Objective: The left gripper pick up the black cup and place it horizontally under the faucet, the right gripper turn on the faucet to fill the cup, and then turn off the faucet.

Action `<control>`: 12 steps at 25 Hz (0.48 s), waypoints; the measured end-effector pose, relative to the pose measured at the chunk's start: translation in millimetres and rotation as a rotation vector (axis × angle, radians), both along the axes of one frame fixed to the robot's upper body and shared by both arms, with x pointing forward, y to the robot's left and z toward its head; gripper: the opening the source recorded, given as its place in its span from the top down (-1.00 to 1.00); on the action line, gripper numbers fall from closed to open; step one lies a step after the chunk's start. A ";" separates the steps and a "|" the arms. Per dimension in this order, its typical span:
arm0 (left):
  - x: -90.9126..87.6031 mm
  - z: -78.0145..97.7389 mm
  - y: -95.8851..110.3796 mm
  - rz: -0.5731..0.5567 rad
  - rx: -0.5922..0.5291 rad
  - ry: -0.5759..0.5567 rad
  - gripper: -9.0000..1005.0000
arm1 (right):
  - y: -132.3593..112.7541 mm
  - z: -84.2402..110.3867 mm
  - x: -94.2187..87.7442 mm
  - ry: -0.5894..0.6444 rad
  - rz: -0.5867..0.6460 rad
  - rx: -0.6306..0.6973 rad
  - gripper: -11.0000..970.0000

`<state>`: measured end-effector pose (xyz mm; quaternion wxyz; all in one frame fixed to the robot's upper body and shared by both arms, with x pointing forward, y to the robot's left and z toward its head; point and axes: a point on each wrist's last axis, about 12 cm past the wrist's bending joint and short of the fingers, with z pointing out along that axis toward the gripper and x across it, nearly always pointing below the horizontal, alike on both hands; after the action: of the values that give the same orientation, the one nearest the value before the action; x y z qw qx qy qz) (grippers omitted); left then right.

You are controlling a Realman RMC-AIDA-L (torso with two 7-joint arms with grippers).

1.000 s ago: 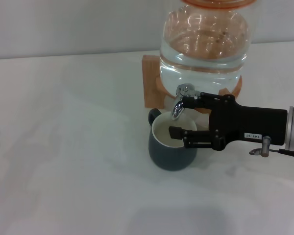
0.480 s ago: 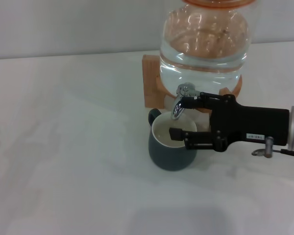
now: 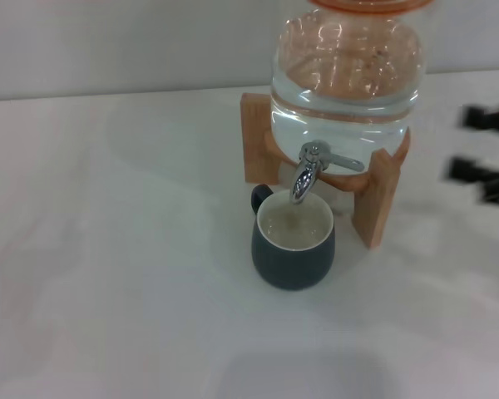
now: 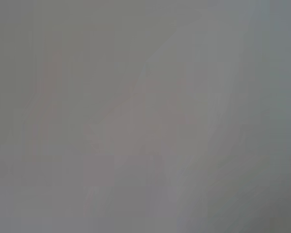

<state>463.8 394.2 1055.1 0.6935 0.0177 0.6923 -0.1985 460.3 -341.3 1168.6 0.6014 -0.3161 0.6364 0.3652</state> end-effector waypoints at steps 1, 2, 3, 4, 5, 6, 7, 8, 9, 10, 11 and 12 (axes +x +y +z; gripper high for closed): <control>-0.8 0.5 2.9 0.015 0.002 -0.003 0.16 | -13.2 -0.8 -4.6 -0.010 -0.056 0.004 -0.74; -1.7 0.9 5.4 0.027 0.004 -0.005 0.16 | -23.6 -2.2 -7.8 -0.018 -0.103 0.007 -0.74; -2.7 1.0 7.6 0.039 0.006 -0.007 0.16 | -42.7 -6.9 -14.1 -0.030 -0.193 0.018 -0.74; -3.7 1.3 10.3 0.053 0.006 -0.008 0.16 | -49.5 -9.6 -16.7 -0.031 -0.227 0.026 -0.74; -4.3 1.5 12.6 0.066 0.007 -0.009 0.16 | -54.2 -11.5 -18.4 -0.034 -0.251 0.031 -0.74; -4.9 1.9 15.9 0.086 0.007 -0.011 0.16 | -62.6 -15.7 -21.9 -0.040 -0.297 0.041 -0.74; -4.9 2.4 18.4 0.102 0.006 -0.013 0.16 | -73.0 -22.5 -26.7 -0.047 -0.357 0.057 -0.74; -5.2 2.9 20.8 0.117 0.006 -0.015 0.16 | -79.2 -28.6 -30.5 -0.053 -0.398 0.064 -0.74; -5.8 3.7 24.1 0.139 0.006 -0.021 0.16 | -85.3 -36.2 -33.7 -0.060 -0.445 0.078 -0.74; -6.2 4.4 26.1 0.155 0.005 -0.028 0.16 | -90.3 -43.3 -36.8 -0.069 -0.489 0.089 -0.74; -6.8 4.8 27.6 0.167 0.006 -0.033 0.16 | -94.3 -51.4 -39.5 -0.077 -0.536 0.106 -0.74; -7.5 5.2 29.1 0.180 0.008 -0.039 0.16 | -97.3 -60.1 -42.4 -0.087 -0.585 0.129 -0.74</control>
<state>456.3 423.3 1060.3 0.7217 -0.0380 0.6783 -0.1325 417.9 -438.6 1108.5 0.7268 -0.0959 0.6494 0.2022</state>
